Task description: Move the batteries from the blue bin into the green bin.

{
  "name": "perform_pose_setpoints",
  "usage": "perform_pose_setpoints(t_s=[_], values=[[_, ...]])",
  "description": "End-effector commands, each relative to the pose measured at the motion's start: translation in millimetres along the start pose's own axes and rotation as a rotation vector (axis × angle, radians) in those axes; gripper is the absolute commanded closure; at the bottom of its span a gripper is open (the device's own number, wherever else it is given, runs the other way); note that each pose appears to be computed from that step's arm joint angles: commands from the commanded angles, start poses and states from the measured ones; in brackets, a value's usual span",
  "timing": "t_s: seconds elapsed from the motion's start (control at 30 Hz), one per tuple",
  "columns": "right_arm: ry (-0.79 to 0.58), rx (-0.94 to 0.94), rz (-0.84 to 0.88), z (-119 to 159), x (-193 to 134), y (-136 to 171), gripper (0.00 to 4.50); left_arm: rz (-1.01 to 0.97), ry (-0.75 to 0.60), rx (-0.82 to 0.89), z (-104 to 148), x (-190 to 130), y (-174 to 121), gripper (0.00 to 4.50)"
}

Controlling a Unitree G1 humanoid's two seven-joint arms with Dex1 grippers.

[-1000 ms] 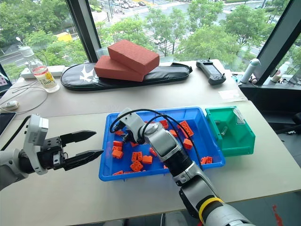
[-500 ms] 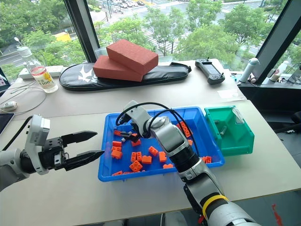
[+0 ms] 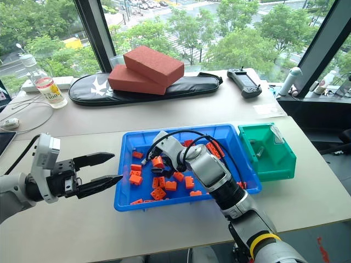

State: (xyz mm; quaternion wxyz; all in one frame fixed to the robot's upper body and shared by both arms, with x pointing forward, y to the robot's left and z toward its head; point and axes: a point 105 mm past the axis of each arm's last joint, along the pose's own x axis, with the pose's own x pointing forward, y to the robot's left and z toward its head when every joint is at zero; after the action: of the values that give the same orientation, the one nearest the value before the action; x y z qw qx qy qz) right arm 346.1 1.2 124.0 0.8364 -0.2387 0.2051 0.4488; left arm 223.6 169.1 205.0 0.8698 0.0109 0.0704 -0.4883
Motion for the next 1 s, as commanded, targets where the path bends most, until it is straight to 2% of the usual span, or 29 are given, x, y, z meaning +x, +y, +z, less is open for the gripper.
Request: perform_pose_setpoints(t_s=[0.03,0.1,0.27,0.37,0.5,0.6,0.67,0.7,0.73,0.83,0.87,1.0], values=[[-0.039,-0.003,0.0,10.5,-1.6,2.5,0.28,-0.008,-0.007,0.035,6.0,0.1,-2.0,0.0],[-0.055,0.006,0.003,13.5,-1.8,3.0,0.69,-0.01,-0.006,0.034,5.7,0.0,-2.0,0.0],[-0.076,0.026,0.01,17.1,-2.7,4.3,2.38,-0.013,-0.005,0.033,5.3,-0.4,-2.3,0.0],[-0.113,0.072,-0.014,23.1,-11.8,-7.0,2.5,-0.012,-0.004,0.036,5.9,-0.3,-1.9,0.0],[-0.193,0.127,-0.078,30.1,-47.1,-38.0,2.5,-0.01,-0.002,0.037,5.6,-1.2,-2.1,0.0],[-0.157,0.106,-0.196,12.4,-81.9,-69.8,2.5,-0.011,0.0,0.035,4.7,-1.7,-2.3,0.0],[-0.114,0.088,-0.247,0.2,-95.8,-80.4,2.5,-0.012,0.0,0.033,3.6,-1.4,-2.4,0.0],[-0.09,0.073,-0.258,-5.6,-99.9,-82.3,1.5,-0.013,0.0,0.033,3.4,-1.1,-2.5,0.0],[-0.068,0.059,-0.267,-10.4,-102.2,-82.9,1.29,-0.014,-0.001,0.032,3.4,-1.1,-2.5,0.0],[-0.06,0.027,-0.224,-8.3,-98.7,-70.7,0.23,-0.014,-0.004,0.032,3.3,-0.7,-2.4,0.0],[-0.082,0.016,-0.194,-1.2,-95.5,-63.8,0.02,-0.015,-0.004,0.032,3.3,-0.5,-2.5,0.0],[-0.208,-0.03,-0.052,36.7,-80.1,-29.6,0.02,-0.014,-0.004,0.033,3.6,-0.4,-2.9,0.0]])
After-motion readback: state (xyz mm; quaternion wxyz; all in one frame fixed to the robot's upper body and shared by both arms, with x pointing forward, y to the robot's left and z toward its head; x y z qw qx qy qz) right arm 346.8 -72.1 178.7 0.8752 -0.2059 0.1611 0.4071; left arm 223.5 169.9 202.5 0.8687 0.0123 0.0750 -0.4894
